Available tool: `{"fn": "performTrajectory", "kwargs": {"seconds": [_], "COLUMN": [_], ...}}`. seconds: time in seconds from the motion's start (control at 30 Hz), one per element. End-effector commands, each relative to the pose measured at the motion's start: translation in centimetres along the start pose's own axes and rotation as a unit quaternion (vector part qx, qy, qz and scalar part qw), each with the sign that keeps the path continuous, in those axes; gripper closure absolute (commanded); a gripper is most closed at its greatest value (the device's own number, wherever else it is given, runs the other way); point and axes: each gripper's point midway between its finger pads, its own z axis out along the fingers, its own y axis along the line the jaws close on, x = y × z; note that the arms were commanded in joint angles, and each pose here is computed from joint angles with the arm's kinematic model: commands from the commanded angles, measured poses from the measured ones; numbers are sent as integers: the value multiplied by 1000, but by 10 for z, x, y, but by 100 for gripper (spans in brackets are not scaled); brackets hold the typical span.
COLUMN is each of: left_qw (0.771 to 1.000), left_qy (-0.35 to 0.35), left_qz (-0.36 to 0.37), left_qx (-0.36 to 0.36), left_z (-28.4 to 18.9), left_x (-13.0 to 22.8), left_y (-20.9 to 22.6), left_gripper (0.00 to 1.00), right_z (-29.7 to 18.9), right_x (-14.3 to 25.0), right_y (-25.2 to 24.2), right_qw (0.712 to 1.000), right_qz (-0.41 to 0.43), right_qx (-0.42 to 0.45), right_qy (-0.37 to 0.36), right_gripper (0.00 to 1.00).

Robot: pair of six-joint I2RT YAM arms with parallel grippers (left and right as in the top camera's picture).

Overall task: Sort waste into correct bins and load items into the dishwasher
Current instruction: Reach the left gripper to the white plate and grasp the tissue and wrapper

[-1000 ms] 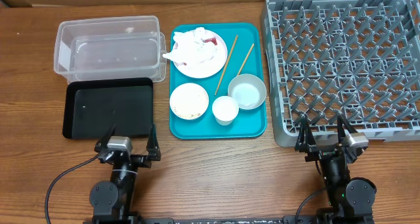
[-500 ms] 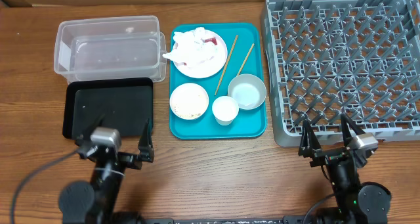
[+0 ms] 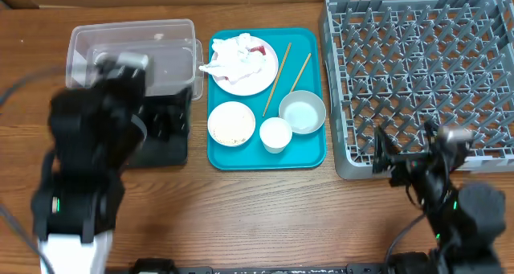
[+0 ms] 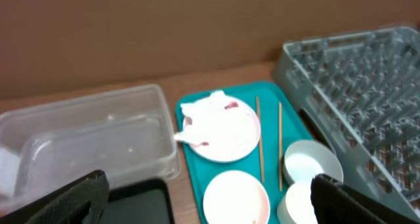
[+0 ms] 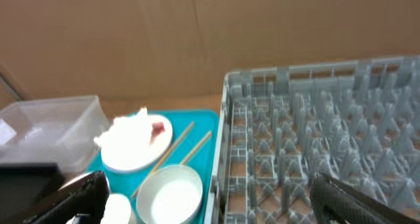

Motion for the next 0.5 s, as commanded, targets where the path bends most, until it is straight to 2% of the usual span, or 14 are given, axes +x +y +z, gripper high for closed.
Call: {"fn": "performTrajectory", "kwargs": {"seconds": [0.0,0.17,0.27,0.37,0.47], "left_qw": [999,992,983,975,973], "left_qy": [23,104,146,163,170], "left_qz": [40,67,108,142,139], "left_qx": [-18,-10,18,59,73], "left_z": [20,67,100,133,167], "left_x": [-29,-47,-47,-41,-32], "left_y": [-5,-23,-36,-49,-51], "left_gripper": [0,0,0,0,0], "right_z": [12,34,48,68,77], "right_x": [-26,-32,-33,-27,-7], "right_y": [5,6,12,12,22], "right_qw": [999,985,973,965,949], "right_qz": [1,23,36,49,79], "right_qx": [0,11,-2,-4,-36], "right_qy": [41,171,229,259,302], "right_gripper": [0,0,0,0,0]}}
